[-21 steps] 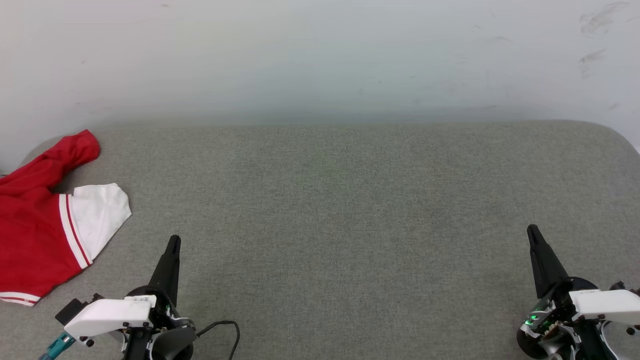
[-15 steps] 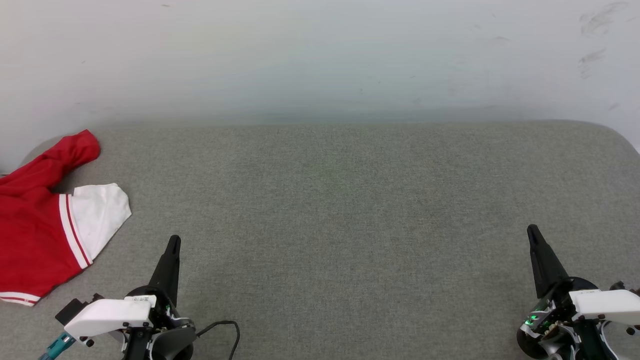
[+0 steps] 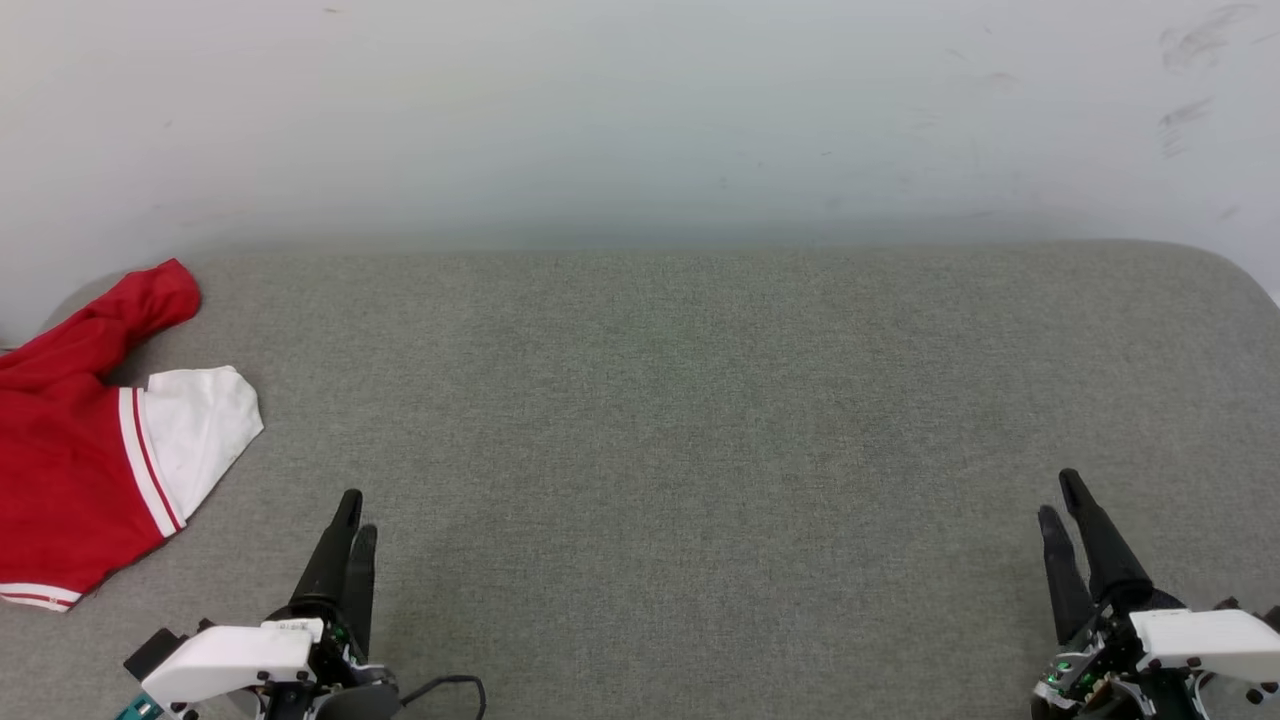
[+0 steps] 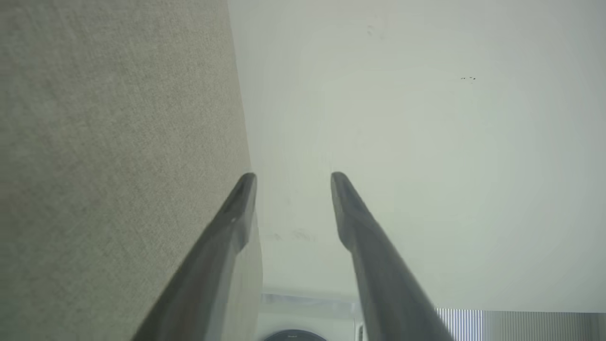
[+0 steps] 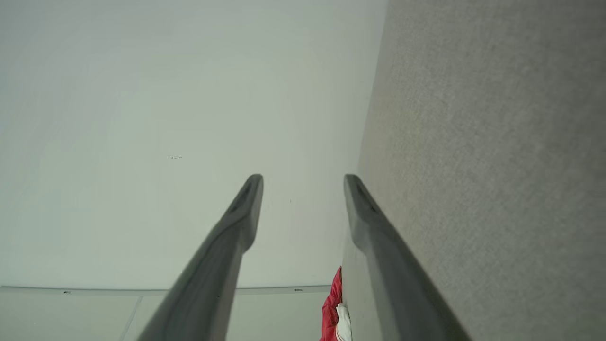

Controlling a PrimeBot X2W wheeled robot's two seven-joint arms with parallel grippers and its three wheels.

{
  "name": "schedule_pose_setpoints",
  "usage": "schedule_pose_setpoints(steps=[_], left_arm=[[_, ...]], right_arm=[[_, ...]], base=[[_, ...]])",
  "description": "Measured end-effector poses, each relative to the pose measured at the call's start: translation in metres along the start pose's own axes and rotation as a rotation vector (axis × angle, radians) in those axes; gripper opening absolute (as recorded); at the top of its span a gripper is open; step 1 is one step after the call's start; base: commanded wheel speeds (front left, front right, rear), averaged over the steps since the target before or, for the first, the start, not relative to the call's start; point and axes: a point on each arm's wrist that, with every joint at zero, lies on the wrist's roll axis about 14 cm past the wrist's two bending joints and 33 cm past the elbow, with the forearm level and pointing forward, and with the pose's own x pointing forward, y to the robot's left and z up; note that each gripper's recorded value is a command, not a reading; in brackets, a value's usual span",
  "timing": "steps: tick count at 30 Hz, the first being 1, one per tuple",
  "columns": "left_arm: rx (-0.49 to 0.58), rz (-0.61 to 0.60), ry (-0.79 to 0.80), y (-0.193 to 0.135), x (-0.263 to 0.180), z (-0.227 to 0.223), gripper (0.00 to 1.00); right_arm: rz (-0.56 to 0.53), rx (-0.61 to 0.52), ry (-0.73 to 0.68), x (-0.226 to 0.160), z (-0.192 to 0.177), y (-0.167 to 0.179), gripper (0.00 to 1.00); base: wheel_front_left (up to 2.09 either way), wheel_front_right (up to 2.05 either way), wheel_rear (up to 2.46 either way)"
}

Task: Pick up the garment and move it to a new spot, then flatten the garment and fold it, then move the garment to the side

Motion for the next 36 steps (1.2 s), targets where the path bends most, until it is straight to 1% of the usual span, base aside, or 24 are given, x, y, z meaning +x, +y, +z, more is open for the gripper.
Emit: schedule_pose_setpoints(steps=[13, 21, 27, 36], left_arm=[[0.023, -0.04, 0.009, -0.013, 0.002, -0.016, 1.0], [0.076, -0.078, 0.005, -0.025, 0.003, -0.021, 1.0], [0.145, -0.113, 0.005, -0.036, 0.003, -0.025, 1.0], [0.312, -0.183, -0.007, -0.056, 0.003, -0.03, 1.0]], right_arm=[[0.033, -0.051, -0.008, 0.0, -0.009, 0.011, 1.0], [0.056, -0.12, -0.015, 0.0, -0.011, 0.018, 1.0], [0.071, -0.21, -0.027, -0.001, -0.01, 0.023, 1.0], [0.104, -0.413, -0.054, -0.003, -0.007, 0.033, 1.0]], base=[[0.0, 0.0, 0.0], [0.0, 0.0, 0.0], [0.0, 0.0, 0.0], [0.0, 0.0, 0.0]])
